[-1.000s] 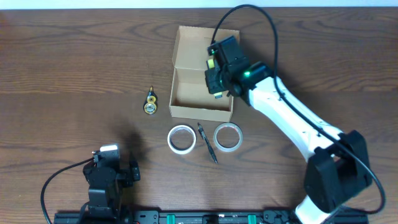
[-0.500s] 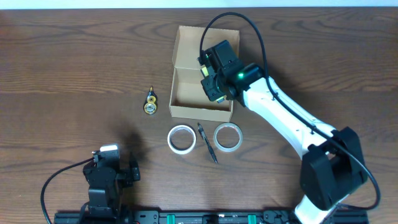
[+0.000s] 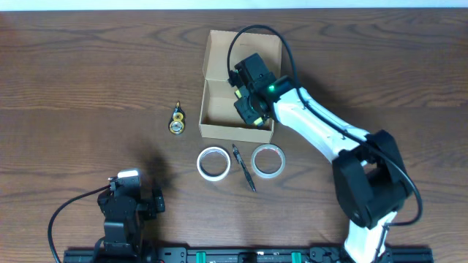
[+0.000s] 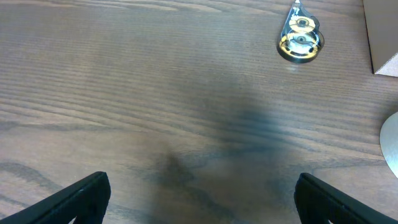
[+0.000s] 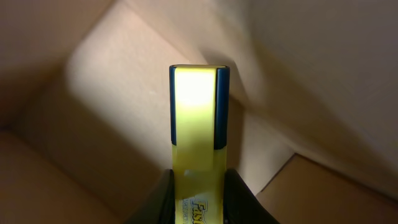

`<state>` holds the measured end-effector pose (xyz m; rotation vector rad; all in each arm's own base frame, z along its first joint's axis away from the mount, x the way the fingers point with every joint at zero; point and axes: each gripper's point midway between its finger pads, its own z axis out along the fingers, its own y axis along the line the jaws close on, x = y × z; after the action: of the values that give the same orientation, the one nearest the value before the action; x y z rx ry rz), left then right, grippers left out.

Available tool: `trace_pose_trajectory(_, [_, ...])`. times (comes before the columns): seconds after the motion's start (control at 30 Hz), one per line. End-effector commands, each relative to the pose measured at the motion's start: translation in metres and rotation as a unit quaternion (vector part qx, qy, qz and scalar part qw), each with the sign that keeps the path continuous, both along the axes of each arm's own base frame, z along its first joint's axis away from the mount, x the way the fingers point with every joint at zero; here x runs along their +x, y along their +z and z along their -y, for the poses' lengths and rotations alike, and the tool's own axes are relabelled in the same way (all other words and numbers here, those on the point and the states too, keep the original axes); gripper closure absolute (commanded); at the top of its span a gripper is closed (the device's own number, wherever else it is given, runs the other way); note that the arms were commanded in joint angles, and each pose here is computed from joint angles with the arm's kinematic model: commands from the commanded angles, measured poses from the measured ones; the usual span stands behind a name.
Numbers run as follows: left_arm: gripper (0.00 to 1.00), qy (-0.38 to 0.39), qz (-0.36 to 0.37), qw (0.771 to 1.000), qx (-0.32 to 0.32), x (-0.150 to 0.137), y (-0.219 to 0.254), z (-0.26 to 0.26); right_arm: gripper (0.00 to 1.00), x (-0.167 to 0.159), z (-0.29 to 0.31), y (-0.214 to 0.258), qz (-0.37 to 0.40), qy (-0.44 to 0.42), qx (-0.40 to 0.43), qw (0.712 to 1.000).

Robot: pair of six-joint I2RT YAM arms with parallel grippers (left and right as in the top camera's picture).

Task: Pack container
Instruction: 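Lift the highlighter with the right gripper and drop it into the box, then move the right gripper to the right clear tape roll and grasp it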

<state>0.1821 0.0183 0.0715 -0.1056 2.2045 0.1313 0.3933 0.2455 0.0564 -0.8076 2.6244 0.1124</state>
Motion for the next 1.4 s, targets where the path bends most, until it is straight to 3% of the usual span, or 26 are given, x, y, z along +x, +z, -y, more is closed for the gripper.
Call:
trace_pose_trajectory(0.0, [0.04, 0.003, -0.013, 1.000, 0.003, -0.003, -0.010, -0.002, 0.98, 0.000, -0.008, -0.005, 0.000, 0.018, -0.008, 1.000])
trace_pose_trajectory(0.53, [0.05, 0.003, -0.013, 1.000, 0.003, -0.003, -0.010, -0.002, 0.58, 0.004, -0.011, -0.003, 0.011, 0.020, -0.001, 1.000])
trace_pose_trajectory(0.9, [0.05, 0.003, -0.013, 1.000, 0.003, -0.003, -0.010, -0.002, 0.59, 0.020, -0.024, 0.014, 0.046, 0.022, 0.027, 0.998])
trace_pose_trajectory(1.17, [0.05, 0.003, -0.013, 1.000, 0.003, -0.003, -0.010, -0.002, 0.59, 0.037, -0.042, 0.106, 0.111, 0.028, 0.086, 0.990])
trace_pose_trajectory(1.37, [0.05, 0.003, -0.013, 1.000, 0.003, -0.003, -0.010, -0.002, 0.46, -0.012, -0.006, 0.173, 0.080, -0.038, 0.102, 0.991])
